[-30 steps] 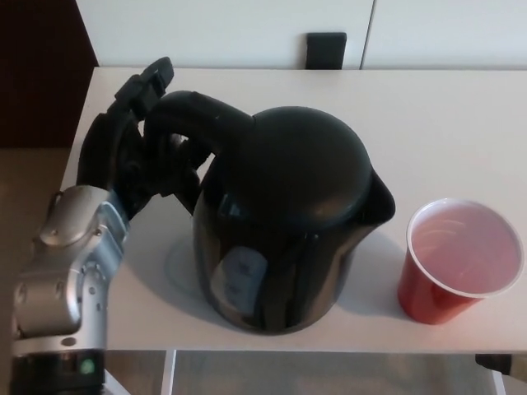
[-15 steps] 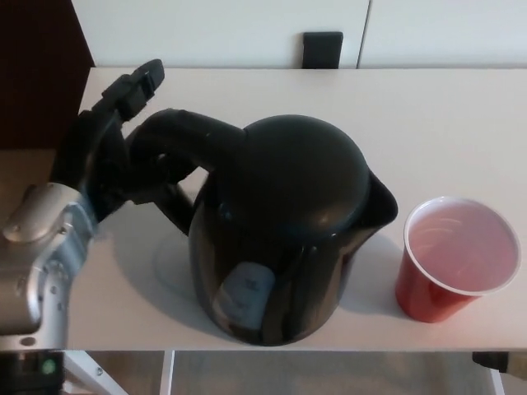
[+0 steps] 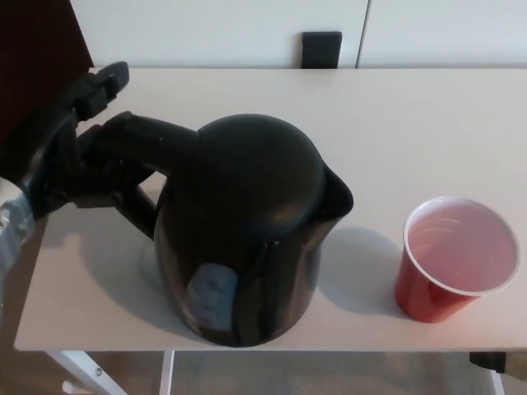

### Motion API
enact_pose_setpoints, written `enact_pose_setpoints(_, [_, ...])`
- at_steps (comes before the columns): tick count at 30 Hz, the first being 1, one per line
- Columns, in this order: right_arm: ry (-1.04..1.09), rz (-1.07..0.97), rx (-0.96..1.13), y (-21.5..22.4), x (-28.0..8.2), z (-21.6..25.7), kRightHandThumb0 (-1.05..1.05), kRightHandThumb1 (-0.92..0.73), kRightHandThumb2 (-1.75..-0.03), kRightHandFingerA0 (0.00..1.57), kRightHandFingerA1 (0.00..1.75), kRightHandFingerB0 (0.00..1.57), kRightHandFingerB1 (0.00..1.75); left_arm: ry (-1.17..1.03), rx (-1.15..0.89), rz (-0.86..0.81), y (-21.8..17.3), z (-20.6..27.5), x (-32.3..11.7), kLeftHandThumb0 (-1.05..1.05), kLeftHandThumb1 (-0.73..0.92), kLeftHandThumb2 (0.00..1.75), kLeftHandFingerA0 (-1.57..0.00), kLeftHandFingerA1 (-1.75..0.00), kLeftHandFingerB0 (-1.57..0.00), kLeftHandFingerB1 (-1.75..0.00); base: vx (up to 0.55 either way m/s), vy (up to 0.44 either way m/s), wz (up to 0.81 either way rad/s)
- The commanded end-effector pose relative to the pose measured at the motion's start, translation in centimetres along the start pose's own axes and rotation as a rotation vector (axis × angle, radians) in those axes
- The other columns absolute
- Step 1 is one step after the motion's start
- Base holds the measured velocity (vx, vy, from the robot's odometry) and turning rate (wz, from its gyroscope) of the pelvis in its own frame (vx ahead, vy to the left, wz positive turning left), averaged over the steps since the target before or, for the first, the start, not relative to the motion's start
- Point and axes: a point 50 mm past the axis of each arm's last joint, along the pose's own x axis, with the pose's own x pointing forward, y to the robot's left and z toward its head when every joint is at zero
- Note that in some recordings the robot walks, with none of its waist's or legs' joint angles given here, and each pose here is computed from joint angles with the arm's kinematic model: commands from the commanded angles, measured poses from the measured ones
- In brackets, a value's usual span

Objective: The robot walk towards a table in front and uses its left hand to pick up the pot from the base and pour water to the cup on the right hand side

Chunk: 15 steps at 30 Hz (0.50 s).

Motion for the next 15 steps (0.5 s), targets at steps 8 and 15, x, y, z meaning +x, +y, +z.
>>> enact_pose_setpoints(8, [-0.066,-0.020,0.005,-0.74,0.05,1.87,-0.22,-0.67,-0.71,0.52,0.75,0.40,0.60,0.051,0.219,-0.114,1.05,0.51,-0.24,-0.67,0.41,0.74,0.00,0.00,0.00,-0.01,0.00,0.000,0.00])
enact_pose_setpoints(15, [-0.067,-0.015,-0.003,-0.63,0.09,2.11,-0.20,-0.68,-0.72,0.49,0.72,0.38,0.58,0.068,0.450,-0.214,0.32,1.14,-0.04,-0.63,0.39,0.73,0.00,0.00,0.00,0.00,0.00,0.000,0.00])
